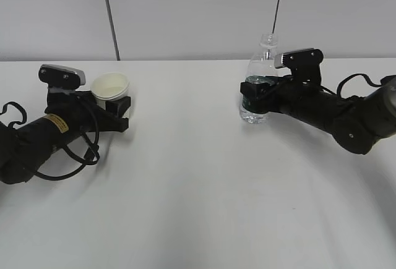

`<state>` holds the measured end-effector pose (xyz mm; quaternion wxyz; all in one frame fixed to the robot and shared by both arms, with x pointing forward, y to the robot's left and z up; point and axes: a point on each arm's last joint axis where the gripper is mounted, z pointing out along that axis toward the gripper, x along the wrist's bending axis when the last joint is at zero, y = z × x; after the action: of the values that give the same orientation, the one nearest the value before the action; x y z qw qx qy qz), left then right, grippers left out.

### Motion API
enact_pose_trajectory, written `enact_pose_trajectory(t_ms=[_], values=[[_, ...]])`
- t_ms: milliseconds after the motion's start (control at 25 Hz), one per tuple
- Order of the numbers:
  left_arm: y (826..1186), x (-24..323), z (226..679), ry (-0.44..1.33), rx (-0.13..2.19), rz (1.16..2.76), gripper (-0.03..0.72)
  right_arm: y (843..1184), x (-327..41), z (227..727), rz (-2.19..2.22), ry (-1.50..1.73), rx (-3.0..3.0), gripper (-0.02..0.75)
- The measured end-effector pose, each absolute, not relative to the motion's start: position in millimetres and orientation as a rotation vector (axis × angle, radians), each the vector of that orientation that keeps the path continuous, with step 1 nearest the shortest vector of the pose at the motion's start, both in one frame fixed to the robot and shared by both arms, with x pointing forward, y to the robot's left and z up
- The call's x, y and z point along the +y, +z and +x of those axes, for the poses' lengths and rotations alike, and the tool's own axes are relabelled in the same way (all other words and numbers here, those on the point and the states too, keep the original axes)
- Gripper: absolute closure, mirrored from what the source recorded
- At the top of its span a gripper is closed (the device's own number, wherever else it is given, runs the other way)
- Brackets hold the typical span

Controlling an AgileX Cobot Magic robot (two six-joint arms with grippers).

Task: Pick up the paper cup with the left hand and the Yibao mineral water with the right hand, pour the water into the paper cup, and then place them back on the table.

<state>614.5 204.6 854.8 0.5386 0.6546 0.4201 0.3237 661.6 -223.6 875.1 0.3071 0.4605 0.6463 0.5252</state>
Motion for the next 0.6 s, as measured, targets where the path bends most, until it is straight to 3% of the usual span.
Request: enact_pose_trajectory(t_ms=[280,320,600], values=[[855.2,204.5,614.5,0.772,0.995,1.554,0.211,875.1,-223.6,661.6,1.218,1.389,1.710,0.232],[855.7,204.5,614.6,0.774,0.993,1.549,0.204,874.9,-223.1,661.3,1.209,1.389,1.719,0.168],[857.2,204.4,615.1,0.780,0.985,1.534,0.114,874.8,-222.7,661.1,1.203,1.389,1.725,0.118]])
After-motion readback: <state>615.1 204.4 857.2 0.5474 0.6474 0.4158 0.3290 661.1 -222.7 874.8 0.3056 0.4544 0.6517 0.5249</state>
